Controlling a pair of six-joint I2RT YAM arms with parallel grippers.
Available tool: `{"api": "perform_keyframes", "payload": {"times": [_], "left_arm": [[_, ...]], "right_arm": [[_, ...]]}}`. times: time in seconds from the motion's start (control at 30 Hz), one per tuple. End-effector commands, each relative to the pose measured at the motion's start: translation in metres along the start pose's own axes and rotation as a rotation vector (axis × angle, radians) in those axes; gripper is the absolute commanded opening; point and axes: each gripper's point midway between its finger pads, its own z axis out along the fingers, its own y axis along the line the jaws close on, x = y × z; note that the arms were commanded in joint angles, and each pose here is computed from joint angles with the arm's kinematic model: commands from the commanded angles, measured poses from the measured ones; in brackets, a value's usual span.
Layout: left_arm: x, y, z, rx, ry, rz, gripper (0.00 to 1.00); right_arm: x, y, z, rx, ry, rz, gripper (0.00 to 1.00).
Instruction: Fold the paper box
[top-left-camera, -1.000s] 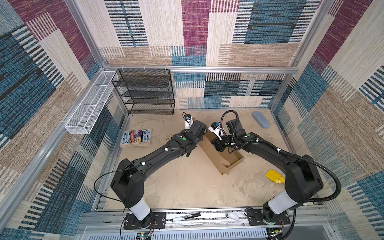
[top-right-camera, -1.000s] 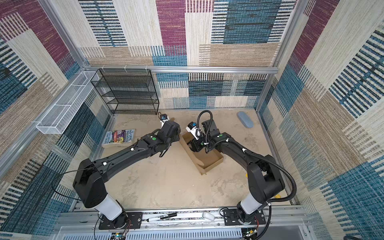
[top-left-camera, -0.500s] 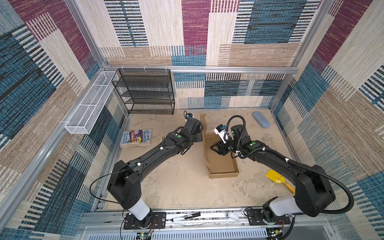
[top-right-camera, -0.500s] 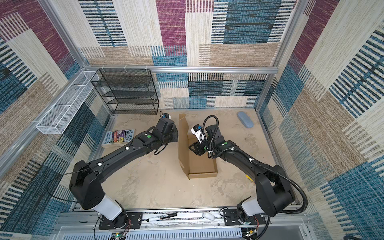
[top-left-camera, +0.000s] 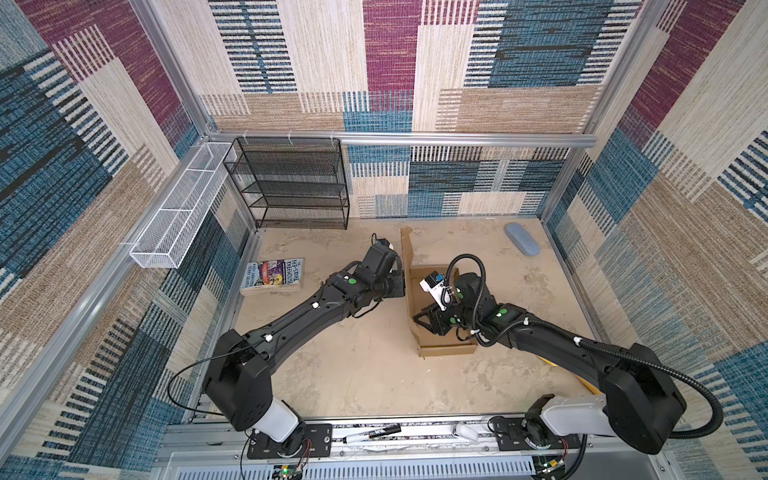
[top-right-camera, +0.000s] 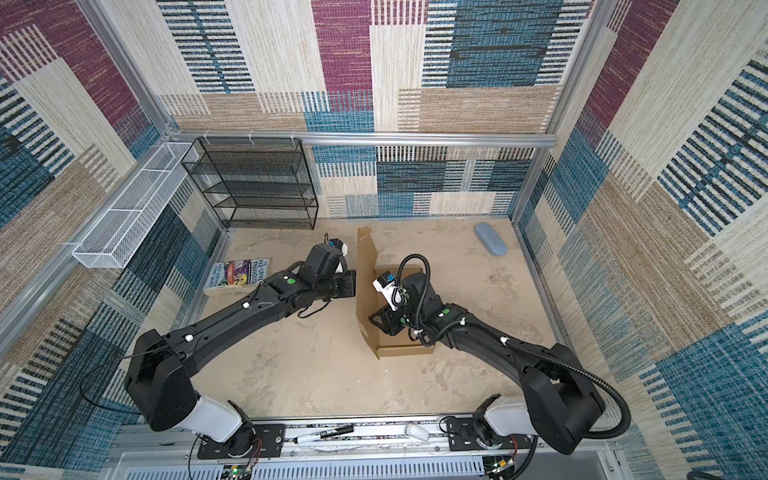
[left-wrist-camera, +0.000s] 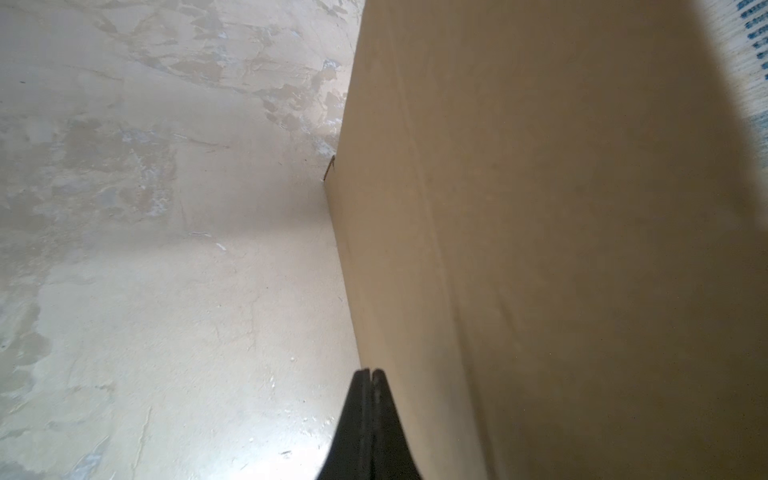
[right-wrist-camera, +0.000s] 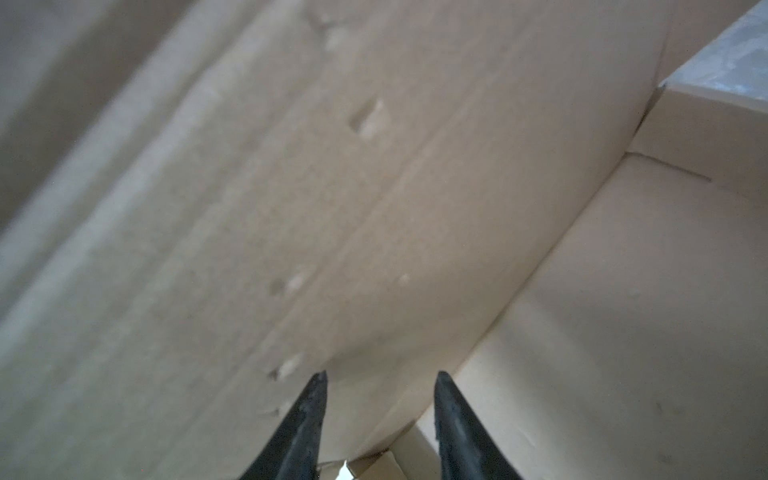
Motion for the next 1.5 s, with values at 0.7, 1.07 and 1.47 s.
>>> {"api": "perform_keyframes", "payload": {"times": [0.7,1.07,1.47], "left_arm": [[-0.066,-0.026,0.058,0.097,0.024,0.007,0.06],[-0.084,-0.011,0.055,0.070,0.039,0.031,0.15],[-0.035,0.004,0.016,0.089,0.108,0.027,0.37]], "right_arm": [[-0.068,-0.013,0.024,0.007,-0.355,0.032,0.43],[-0.074,-0.020,0.022,0.048,-0.469,0.093,0.40],[-0.055,-0.031,0.004,0.141,-0.458,0.089,0.40]]}}
